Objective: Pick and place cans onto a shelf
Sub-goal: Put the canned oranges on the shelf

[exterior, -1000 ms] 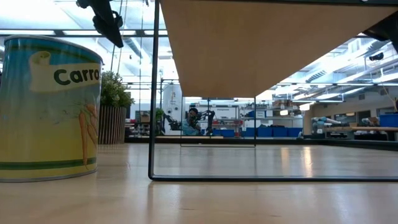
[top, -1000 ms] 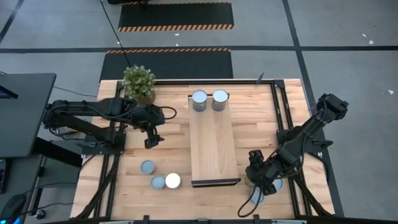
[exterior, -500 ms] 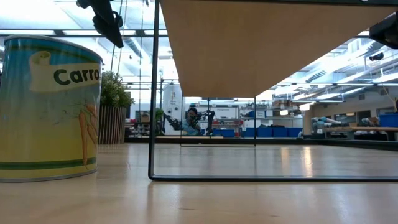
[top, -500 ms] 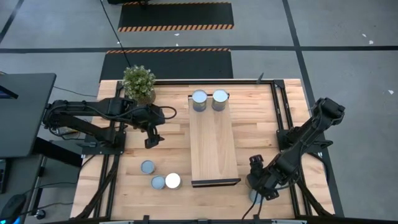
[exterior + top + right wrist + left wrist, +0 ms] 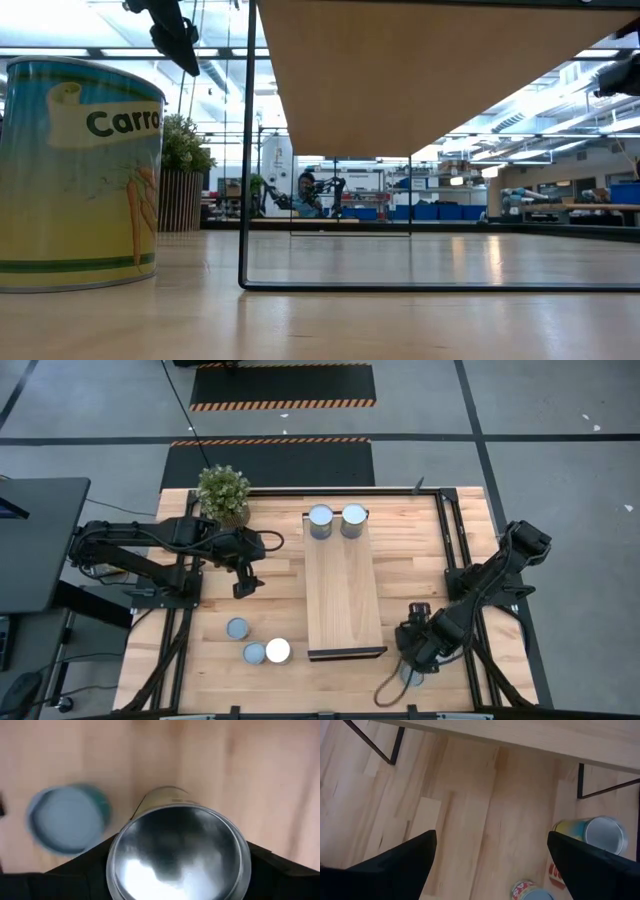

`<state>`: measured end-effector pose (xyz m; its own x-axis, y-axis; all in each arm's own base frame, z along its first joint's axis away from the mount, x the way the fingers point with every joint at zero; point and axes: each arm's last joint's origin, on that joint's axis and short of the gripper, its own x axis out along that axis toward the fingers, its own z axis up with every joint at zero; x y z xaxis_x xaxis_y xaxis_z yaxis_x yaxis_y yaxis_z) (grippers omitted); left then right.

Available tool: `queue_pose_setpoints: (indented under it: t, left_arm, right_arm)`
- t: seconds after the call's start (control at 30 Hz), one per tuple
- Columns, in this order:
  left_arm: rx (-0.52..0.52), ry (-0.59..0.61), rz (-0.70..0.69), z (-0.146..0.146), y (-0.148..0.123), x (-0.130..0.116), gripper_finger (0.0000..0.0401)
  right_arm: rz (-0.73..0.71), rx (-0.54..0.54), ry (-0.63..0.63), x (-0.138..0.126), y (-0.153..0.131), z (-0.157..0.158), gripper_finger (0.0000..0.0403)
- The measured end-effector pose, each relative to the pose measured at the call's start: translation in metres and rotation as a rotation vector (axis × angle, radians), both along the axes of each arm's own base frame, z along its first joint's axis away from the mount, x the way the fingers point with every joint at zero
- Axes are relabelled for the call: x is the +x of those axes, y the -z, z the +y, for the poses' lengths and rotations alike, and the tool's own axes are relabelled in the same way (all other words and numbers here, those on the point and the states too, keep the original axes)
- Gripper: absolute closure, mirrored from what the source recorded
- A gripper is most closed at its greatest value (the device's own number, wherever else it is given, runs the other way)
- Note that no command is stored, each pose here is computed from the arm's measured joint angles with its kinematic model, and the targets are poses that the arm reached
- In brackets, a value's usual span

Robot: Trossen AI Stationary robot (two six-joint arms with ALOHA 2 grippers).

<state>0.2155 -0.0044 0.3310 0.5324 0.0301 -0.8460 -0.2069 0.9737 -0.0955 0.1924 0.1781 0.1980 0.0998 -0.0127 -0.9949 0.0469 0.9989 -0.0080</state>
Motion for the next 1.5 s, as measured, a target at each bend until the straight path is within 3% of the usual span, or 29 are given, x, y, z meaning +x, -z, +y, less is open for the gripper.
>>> queue_pose_setpoints:
  t: [0.23,0.4,0.53,0.7,0.93,1.23,1.5]
  left_arm:
    - [0.001,-0.004,-0.03,0.001,-0.002,0.002,0.0015]
    - [0.017,0.012,-0.036,0.001,-0.002,0.003,0.0015]
    - [0.023,0.018,-0.043,0.001,-0.002,0.004,0.0015]
    - [0.02,0.014,-0.067,0.001,-0.004,0.005,0.0015]
    - [0.019,0.013,-0.084,0.001,-0.005,0.007,0.0015]
    - [0.007,-0.005,-0.085,0.001,-0.005,0.007,0.0015]
    - [0.004,-0.009,-0.085,0.001,-0.005,0.007,0.0015]
  right_arm:
    - [0.059,-0.056,0.421,0.002,-0.022,-0.049,0.0074]
    - [-0.033,-0.044,0.503,0.0,-0.061,-0.086,0.0079]
    - [-0.118,-0.029,0.477,0.0,-0.095,-0.111,0.0082]
    - [-0.187,-0.088,0.441,0.004,-0.136,-0.136,0.008]
    - [-0.262,-0.15,0.282,0.036,-0.173,-0.157,0.0079]
    - [-0.261,-0.157,0.037,0.087,-0.187,-0.179,0.0079]
    - [-0.207,-0.158,-0.111,0.118,-0.166,-0.19,0.0079]
